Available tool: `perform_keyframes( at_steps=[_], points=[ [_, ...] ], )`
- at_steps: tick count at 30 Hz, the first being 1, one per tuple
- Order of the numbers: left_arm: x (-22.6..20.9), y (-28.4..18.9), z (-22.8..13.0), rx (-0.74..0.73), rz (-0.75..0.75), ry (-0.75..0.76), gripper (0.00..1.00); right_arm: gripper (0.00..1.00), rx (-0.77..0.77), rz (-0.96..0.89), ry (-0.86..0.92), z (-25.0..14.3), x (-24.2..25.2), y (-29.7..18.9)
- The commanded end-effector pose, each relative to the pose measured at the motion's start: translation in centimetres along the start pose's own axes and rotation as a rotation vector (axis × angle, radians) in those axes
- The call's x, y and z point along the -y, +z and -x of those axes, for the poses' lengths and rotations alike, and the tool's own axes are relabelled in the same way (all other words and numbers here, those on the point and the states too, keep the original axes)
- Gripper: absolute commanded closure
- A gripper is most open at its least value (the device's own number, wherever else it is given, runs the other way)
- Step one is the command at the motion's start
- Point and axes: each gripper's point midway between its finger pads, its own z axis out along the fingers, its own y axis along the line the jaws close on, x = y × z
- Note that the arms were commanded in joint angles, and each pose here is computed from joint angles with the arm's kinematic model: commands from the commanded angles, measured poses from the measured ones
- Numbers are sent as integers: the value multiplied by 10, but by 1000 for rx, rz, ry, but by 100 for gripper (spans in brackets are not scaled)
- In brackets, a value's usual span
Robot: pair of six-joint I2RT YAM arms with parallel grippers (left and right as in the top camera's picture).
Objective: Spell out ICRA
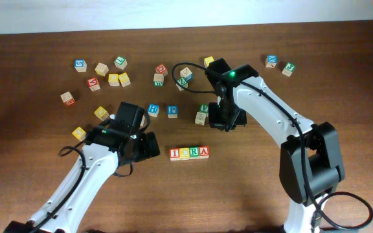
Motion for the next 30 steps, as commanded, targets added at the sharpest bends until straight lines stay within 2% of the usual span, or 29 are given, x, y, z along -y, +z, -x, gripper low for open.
perform_keyframes(
  at_steps=[1,5,11,15,18,20,22,24,27,28,30],
  points=[
    [5,-6,3,13,-32,39,3,95,6,-20,-12,1,3,0],
    [5,-3,2,2,-32,81,2,95,-9,-27,-9,-3,6,4],
    [-1,26,-11,-124,26,147,1,96,-12,-73,10,-2,21,3],
    [7,34,1,-93,10,146,9,96,-86,-136,72,-11,59,0],
    [12,49,1,-119,-6,114,28,96,-182,-68,-19,-31,55,8],
    [12,61,-6,-165,0,109,38,96,-208,-64,-18,-39,55,16],
    [14,74,-11,-205,-5,106,53,96,-231,-55,-20,-49,55,31],
    [24,76,-11,-210,-58,103,65,96,-246,36,-12,-54,42,44],
    [31,77,-6,-188,-84,107,89,96,-232,128,-12,-52,27,54],
    [34,77,-5,-187,-102,103,100,96,-228,130,-20,-52,24,55],
    [38,78,-5,-188,-115,78,100,96,-225,129,-40,-54,18,56]
  ],
)
